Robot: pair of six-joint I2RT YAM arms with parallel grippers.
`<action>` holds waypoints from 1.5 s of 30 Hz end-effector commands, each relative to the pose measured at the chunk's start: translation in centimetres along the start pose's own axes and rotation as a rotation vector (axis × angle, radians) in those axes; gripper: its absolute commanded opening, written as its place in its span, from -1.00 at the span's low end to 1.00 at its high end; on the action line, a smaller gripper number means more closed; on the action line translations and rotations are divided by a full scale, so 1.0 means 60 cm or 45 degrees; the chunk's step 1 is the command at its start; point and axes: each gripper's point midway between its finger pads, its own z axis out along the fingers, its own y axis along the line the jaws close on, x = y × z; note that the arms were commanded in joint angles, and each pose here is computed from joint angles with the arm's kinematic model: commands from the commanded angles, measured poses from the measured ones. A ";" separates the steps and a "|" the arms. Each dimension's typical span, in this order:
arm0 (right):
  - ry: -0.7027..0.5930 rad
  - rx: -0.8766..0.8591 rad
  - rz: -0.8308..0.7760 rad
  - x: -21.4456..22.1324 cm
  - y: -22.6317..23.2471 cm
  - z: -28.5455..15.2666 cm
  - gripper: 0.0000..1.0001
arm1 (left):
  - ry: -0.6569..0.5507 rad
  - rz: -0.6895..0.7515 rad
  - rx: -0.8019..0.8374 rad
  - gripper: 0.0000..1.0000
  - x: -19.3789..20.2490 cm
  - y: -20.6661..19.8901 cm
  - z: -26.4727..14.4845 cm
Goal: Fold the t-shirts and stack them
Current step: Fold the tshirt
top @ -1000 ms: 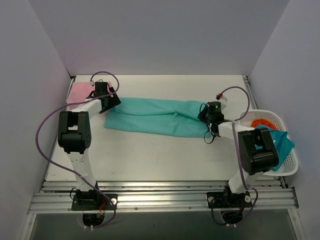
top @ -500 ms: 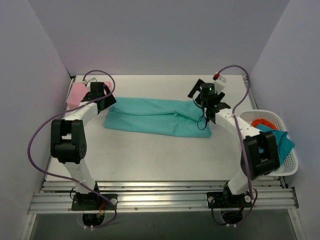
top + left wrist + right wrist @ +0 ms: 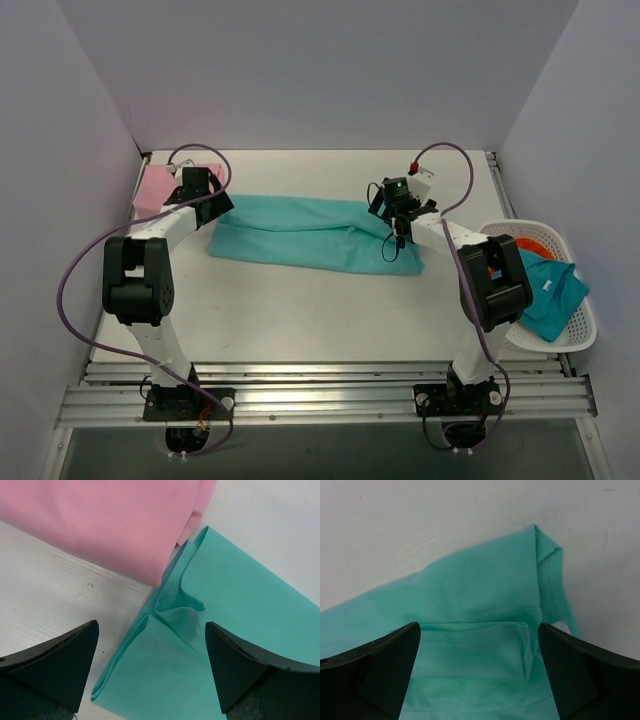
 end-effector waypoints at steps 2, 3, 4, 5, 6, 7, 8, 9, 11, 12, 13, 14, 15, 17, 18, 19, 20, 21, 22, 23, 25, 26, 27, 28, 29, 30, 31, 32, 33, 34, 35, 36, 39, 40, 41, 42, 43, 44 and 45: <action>-0.021 0.073 0.030 0.011 -0.030 0.002 0.97 | -0.035 -0.020 0.034 0.94 -0.012 -0.009 0.005; -0.014 0.077 0.030 0.016 -0.033 0.004 0.96 | -0.037 -0.022 0.033 0.93 -0.012 -0.008 0.005; -0.014 0.074 0.031 0.017 -0.032 0.006 0.96 | -0.032 -0.021 0.035 0.93 -0.011 -0.008 0.006; -0.003 0.079 0.021 0.025 -0.034 0.009 0.96 | -0.033 -0.021 0.033 0.94 -0.011 -0.008 0.006; -0.002 0.084 0.017 0.026 -0.036 0.012 0.95 | -0.036 -0.024 0.035 0.94 -0.012 -0.008 0.005; 0.004 0.089 0.014 0.031 -0.038 0.014 0.95 | -0.032 -0.023 0.035 0.94 -0.009 -0.008 0.006; 0.006 0.090 0.011 0.033 -0.039 0.016 0.94 | -0.033 -0.023 0.033 0.94 -0.009 -0.007 0.007; 0.009 0.090 0.010 0.036 -0.039 0.017 0.94 | -0.036 -0.023 0.032 0.94 -0.010 -0.007 0.006; 0.013 0.084 0.012 0.041 -0.038 0.021 0.93 | -0.035 -0.025 0.030 0.94 -0.008 -0.006 0.007; 0.017 0.080 0.009 0.044 -0.038 0.023 0.92 | -0.036 -0.023 0.032 0.94 -0.008 -0.006 0.007; 0.017 0.074 0.013 0.045 -0.036 0.025 0.90 | -0.038 -0.024 0.032 0.94 -0.009 -0.006 0.006; 0.021 0.072 0.012 0.047 -0.035 0.027 0.89 | -0.034 -0.023 0.027 0.95 -0.007 -0.005 0.007; 0.023 0.069 0.012 0.049 -0.034 0.029 0.88 | -0.038 -0.023 0.029 0.94 -0.008 -0.005 0.007; 0.030 0.064 0.003 0.052 -0.032 0.033 0.78 | -0.040 -0.024 0.028 0.94 -0.009 -0.005 0.007; 0.032 0.059 0.002 0.053 -0.030 0.034 0.74 | -0.036 -0.021 0.025 0.94 -0.006 -0.005 0.008; 0.035 0.058 -0.002 0.055 -0.030 0.037 0.64 | -0.035 -0.022 0.023 0.94 -0.006 -0.004 0.009; 0.034 0.054 -0.004 0.054 -0.028 0.037 0.58 | -0.036 -0.023 0.024 0.95 -0.007 -0.004 0.008; 0.036 0.051 -0.008 0.055 -0.028 0.038 0.54 | -0.037 -0.023 0.022 0.95 -0.007 -0.003 0.009; 0.035 0.048 -0.008 0.055 -0.027 0.039 0.48 | -0.037 -0.022 0.019 0.95 -0.006 -0.003 0.009; 0.036 0.046 -0.010 0.056 -0.027 0.039 0.44 | -0.040 -0.023 0.021 0.95 -0.007 -0.003 0.008; 0.038 0.040 -0.015 0.056 -0.025 0.040 0.38 | -0.039 -0.019 0.024 0.95 -0.006 -0.005 0.010; 0.035 0.038 -0.015 0.055 -0.024 0.039 0.36 | -0.035 -0.018 0.020 0.95 -0.004 -0.003 0.011; 0.037 0.037 -0.021 0.055 -0.024 0.039 0.32 | -0.030 -0.017 0.017 0.95 -0.002 -0.003 0.013; 0.034 0.034 -0.021 0.053 -0.023 0.039 0.25 | -0.031 -0.017 0.018 0.95 -0.003 -0.003 0.013; 0.031 0.036 -0.021 0.051 -0.024 0.039 0.24 | -0.028 -0.017 0.016 0.95 -0.002 -0.003 0.014; 0.031 0.036 -0.025 0.050 -0.024 0.038 0.21 | -0.029 -0.015 0.015 0.95 -0.001 -0.003 0.013; 0.030 0.031 -0.030 0.049 -0.022 0.037 0.11 | -0.031 -0.017 0.015 0.96 -0.003 -0.003 0.014; 0.027 0.030 -0.029 0.047 -0.022 0.037 0.06 | -0.033 -0.018 0.019 0.95 -0.004 -0.004 0.014; 0.028 0.029 -0.031 0.047 -0.022 0.036 -0.02 | -0.031 -0.017 0.015 0.95 -0.003 -0.003 0.014; 0.032 0.022 -0.042 0.047 -0.020 0.036 -0.27 | -0.033 -0.018 0.014 0.95 -0.004 -0.003 0.015; 0.031 0.019 -0.047 0.045 -0.019 0.036 -0.38 | -0.029 -0.017 0.014 0.95 -0.003 -0.003 0.015; 0.034 0.018 -0.052 0.046 -0.019 0.036 -0.59 | -0.030 -0.017 0.012 0.95 -0.003 -0.003 0.016; 0.039 0.012 -0.067 0.046 -0.019 0.032 -0.77 | -0.027 -0.016 0.010 0.95 -0.002 -0.003 0.017; 0.039 0.009 -0.072 0.045 -0.021 0.029 -0.84 | -0.026 -0.015 0.008 0.96 -0.002 -0.002 0.018; 0.036 0.010 -0.073 0.044 -0.022 0.027 -0.88 | -0.028 -0.016 0.009 0.95 -0.003 -0.003 0.017; 0.036 0.007 -0.073 0.043 -0.023 0.023 -0.90 | -0.026 -0.013 0.008 0.96 -0.002 -0.003 0.018; 0.027 0.001 -0.071 0.038 -0.023 0.017 -0.97 | -0.028 -0.015 0.004 0.96 -0.003 -0.002 0.018; 0.028 0.002 -0.075 0.038 -0.026 0.012 -0.99 | -0.025 -0.014 0.003 0.96 -0.001 -0.001 0.019; 0.028 0.000 -0.078 0.037 -0.027 0.006 -1.00 | -0.026 -0.013 0.005 0.96 -0.001 -0.002 0.018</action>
